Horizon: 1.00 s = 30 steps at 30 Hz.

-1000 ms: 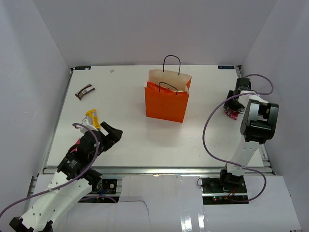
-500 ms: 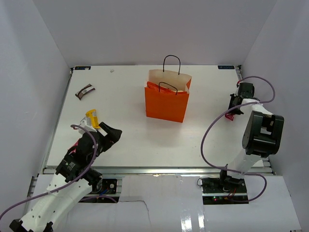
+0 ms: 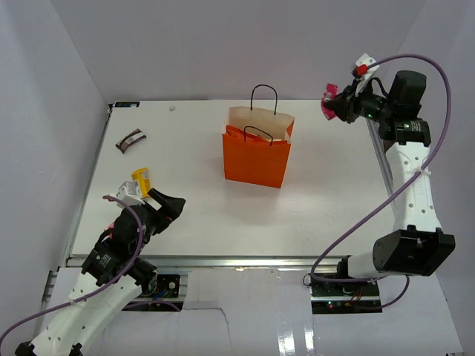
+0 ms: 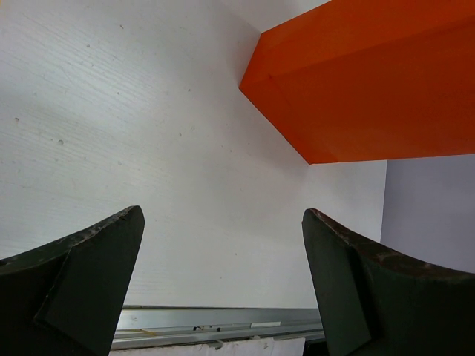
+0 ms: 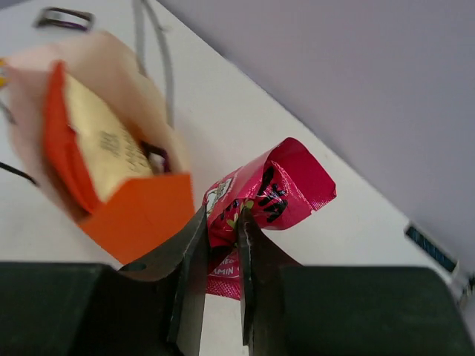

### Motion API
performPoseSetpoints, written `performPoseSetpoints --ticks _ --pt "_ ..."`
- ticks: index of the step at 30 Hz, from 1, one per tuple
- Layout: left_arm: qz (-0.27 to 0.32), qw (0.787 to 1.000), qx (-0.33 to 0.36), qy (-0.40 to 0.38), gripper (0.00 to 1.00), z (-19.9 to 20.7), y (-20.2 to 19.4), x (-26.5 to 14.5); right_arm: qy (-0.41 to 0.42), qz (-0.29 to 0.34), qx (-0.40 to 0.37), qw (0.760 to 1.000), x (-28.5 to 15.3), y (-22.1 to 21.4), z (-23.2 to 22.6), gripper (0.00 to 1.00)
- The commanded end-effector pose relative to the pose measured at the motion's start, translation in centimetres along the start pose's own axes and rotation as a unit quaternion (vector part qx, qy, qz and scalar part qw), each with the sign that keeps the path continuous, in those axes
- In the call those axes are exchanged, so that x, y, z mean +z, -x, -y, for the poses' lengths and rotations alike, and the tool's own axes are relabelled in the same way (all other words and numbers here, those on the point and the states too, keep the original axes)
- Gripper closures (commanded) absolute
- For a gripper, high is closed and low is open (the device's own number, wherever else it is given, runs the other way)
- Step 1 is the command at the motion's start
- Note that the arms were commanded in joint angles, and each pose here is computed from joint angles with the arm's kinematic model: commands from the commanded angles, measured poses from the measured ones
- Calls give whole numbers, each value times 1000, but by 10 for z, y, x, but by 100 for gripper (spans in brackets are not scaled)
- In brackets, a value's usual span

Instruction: Place the snacks into the paper bag

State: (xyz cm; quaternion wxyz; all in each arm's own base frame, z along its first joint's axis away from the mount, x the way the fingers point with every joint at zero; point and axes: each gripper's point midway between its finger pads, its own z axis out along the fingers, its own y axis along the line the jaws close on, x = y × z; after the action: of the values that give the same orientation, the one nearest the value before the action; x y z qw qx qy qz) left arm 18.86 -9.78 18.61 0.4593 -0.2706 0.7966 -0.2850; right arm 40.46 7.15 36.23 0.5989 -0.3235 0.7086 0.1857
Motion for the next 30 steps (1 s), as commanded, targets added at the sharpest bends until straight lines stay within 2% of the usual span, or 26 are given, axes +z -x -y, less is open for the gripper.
performPoseSetpoints --ticks 1,2,7,10,16,19,20,22,25,30 --pt "7 1000 -9 0 2 1 3 -1 153 53 -50 985 9 49 -78 92" --pt "7 1000 -9 -1 2 2 4 -1 177 61 -64 980 18 59 -99 92" --pt "7 1000 -18 -9 2 7 6 -5 191 66 -80 976 41 72 -118 92" --pt "8 1000 -24 -14 2 8 6 -6 197 54 -77 976 55 65 -129 92" --pt "-1 999 -36 -15 2 8 2 -6 168 18 -70 983 86 37 -134 83" --pt "-3 999 -40 -10 2 10 3 -5 151 -1 -60 987 98 26 -125 68" --pt "-4 999 -43 -5 2 10 3 -5 146 -6 -58 988 101 23 -122 56" --pt "-2 999 -49 5 2 11 6 -3 134 -12 -58 989 102 21 -118 39" --pt "1 996 -78 33 2 11 9 2 129 -12 -61 990 97 22 -117 28" --pt "12 994 -90 60 2 29 24 13 128 -2 -50 991 74 30 -116 25"
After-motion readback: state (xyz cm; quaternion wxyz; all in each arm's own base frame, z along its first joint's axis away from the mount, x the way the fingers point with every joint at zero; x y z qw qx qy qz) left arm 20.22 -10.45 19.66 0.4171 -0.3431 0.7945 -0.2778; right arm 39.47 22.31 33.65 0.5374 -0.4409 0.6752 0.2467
